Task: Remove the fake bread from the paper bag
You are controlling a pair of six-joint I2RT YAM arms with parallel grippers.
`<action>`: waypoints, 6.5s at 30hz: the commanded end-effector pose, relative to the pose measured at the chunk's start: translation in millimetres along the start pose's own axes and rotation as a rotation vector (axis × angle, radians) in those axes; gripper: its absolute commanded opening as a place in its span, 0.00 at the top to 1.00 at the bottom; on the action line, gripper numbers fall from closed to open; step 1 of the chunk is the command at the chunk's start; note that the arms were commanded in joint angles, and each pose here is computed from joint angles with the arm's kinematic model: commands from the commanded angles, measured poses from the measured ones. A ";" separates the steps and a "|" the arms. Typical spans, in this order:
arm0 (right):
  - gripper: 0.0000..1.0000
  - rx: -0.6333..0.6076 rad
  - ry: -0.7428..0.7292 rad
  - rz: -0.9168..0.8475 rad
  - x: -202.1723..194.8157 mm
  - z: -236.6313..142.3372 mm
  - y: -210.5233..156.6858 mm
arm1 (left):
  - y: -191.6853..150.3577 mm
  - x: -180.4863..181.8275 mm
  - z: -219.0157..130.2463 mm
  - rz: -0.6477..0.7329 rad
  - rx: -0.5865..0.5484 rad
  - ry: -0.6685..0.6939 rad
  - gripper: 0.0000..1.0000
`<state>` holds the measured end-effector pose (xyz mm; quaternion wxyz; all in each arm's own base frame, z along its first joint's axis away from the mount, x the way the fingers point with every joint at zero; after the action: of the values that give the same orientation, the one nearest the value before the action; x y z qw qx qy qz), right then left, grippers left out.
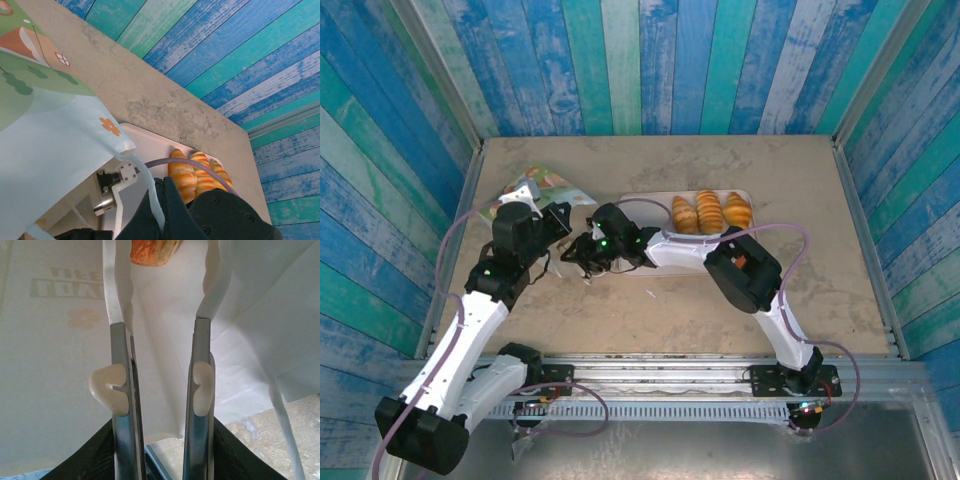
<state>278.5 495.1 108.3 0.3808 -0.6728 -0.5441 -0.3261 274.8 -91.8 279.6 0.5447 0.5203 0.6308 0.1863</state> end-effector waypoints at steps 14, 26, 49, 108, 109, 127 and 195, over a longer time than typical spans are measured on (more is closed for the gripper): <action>0.54 0.004 0.040 -0.020 24.9 1.0 2.1 | 15.9 -5.0 -14.2 0.028 -0.055 0.008 1.00; 0.68 0.002 0.109 0.000 37.5 5.3 8.3 | 17.3 -6.5 -12.6 0.026 -0.052 0.003 1.00; 0.80 -0.005 -0.092 -0.168 -6.9 -67.7 -33.8 | 20.7 2.7 -15.8 0.035 -0.074 0.076 1.00; 0.51 -0.010 -0.075 -0.041 -3.7 -70.9 -27.8 | 16.4 -14.8 -7.0 0.005 -0.054 -0.066 1.00; 0.51 -0.021 -0.089 -0.049 -4.4 -71.2 -29.4 | 16.8 -14.9 -7.2 0.004 -0.056 -0.068 1.00; 0.50 -0.018 -0.049 -0.033 3.2 -43.8 -27.8 | 16.1 -18.0 -4.7 0.001 -0.046 -0.090 1.00; 0.76 0.161 -0.491 -0.517 -55.6 -296.6 -8.8 | 35.8 3.6 -19.7 0.046 -0.132 0.120 1.00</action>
<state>249.1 212.7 200.6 0.1932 -0.5597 -0.7831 -0.1902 279.9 -73.1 299.6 0.5250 0.4927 0.6469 0.2515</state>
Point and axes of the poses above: each hand's point on the last joint's axis, 136 mm out from that joint toward the fingers, its own z axis out along the fingers, its own x axis along the line the jaws close on, y = z × x, the point moved 4 cm from there along -z, back along the fingers, and after that the axes turned 13 degrees about z, right-handed, at the moved point
